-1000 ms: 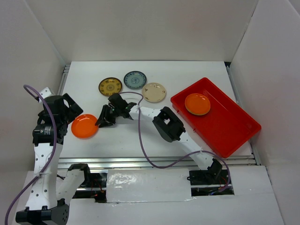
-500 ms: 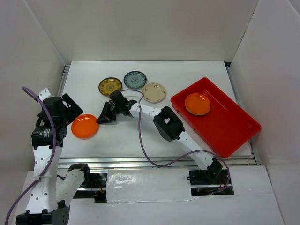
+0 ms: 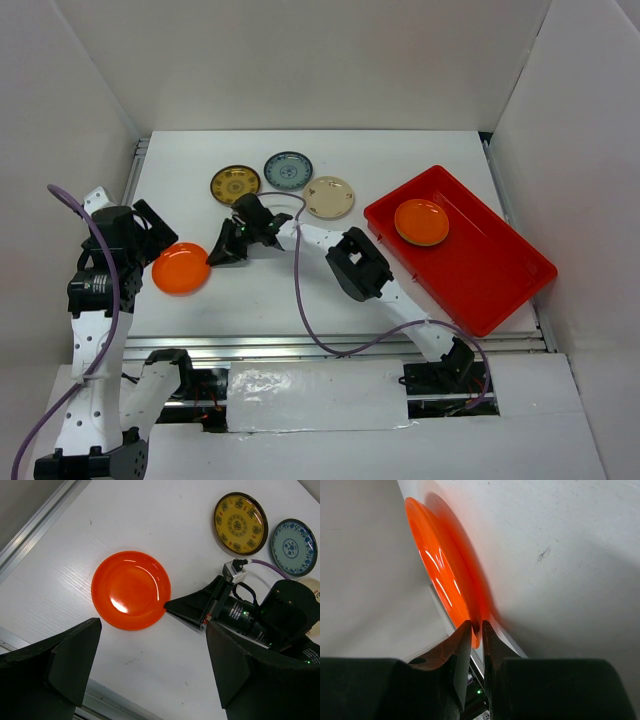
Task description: Place the plates into the plastic bin on the countertop
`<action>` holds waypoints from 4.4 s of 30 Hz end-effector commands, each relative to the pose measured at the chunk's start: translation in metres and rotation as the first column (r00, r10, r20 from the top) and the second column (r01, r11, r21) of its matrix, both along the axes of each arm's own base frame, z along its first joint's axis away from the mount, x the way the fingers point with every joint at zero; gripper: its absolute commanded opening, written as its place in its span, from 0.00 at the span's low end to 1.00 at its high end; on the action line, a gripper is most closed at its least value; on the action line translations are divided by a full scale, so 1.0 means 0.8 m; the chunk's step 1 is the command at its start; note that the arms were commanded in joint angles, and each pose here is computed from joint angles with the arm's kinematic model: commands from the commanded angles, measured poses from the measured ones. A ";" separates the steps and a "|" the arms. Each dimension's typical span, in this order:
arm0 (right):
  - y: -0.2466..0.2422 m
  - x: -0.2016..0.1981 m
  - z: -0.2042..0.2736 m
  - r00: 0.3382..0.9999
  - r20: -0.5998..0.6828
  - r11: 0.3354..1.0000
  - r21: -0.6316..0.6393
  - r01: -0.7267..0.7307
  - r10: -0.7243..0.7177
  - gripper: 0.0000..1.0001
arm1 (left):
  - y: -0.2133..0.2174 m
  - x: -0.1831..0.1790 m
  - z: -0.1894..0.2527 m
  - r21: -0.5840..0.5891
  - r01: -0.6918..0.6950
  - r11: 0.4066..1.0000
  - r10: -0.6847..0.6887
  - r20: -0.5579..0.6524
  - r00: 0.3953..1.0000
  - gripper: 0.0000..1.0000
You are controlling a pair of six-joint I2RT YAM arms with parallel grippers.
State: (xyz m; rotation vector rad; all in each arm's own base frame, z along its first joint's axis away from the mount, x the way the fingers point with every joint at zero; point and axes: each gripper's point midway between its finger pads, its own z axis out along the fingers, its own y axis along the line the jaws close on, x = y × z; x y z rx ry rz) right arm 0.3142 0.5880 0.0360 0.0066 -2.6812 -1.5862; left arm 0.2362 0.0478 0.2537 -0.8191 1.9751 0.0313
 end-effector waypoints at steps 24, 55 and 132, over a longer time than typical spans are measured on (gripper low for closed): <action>0.004 -0.012 0.013 1.000 0.025 0.996 0.092 -0.009 0.007 0.00 | 0.002 0.008 0.012 0.031 0.019 0.999 -0.020 0.034 0.999 0.99; -0.165 0.012 0.145 0.960 0.186 0.954 0.254 0.161 -0.211 0.00 | 0.000 0.013 0.004 0.031 0.035 0.999 -0.036 0.018 0.999 0.99; -0.489 -0.174 0.363 0.559 0.728 0.914 0.369 0.168 -0.397 1.00 | -0.074 0.365 -0.320 -0.589 0.116 0.800 -0.097 0.064 0.993 0.74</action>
